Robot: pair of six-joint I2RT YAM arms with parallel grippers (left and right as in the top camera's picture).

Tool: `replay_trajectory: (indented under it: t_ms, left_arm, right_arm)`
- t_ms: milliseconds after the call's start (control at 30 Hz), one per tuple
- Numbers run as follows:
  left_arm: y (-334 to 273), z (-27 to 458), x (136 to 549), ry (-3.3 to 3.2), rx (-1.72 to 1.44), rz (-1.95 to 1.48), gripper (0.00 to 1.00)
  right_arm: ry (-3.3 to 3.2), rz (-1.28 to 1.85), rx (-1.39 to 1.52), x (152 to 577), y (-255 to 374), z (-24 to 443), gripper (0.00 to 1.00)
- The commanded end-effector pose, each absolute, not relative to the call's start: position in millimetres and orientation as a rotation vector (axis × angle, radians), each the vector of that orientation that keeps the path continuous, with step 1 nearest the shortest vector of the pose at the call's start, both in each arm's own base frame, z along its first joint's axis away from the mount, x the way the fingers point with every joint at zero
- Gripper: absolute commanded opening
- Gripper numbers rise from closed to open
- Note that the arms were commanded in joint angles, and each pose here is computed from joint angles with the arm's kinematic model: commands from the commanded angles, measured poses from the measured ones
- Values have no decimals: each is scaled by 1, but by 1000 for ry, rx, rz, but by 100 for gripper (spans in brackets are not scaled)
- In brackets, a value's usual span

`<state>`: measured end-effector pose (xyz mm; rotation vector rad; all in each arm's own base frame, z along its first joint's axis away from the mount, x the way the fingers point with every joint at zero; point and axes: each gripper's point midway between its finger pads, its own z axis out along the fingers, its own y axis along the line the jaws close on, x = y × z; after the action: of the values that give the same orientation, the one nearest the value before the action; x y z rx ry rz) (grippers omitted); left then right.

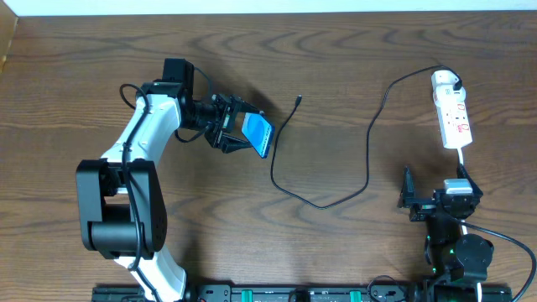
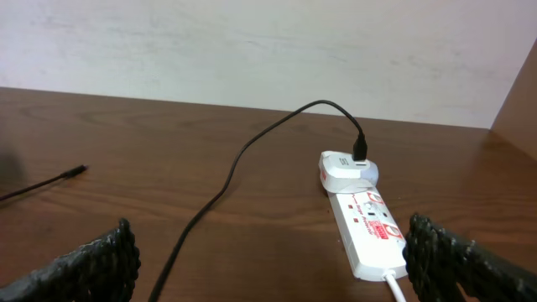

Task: Plug charger to phone and switch on socket
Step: 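Carry the upright phone right toward the table center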

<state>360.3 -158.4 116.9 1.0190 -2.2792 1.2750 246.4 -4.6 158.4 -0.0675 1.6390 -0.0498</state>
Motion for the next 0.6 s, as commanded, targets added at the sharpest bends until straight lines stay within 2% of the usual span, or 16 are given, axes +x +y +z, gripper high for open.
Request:
replay_trajectory:
  t_ms: [0,567]
  left_arm:
    - [-163,133,359,-2219,1029,1316,63]
    - [-164,136,360,-2140,1101,1301,63]
  right_arm:
    - [1638,-42,-59,246,-4,158,99]
    - [1639,-39,-54,246,-4,158,99]
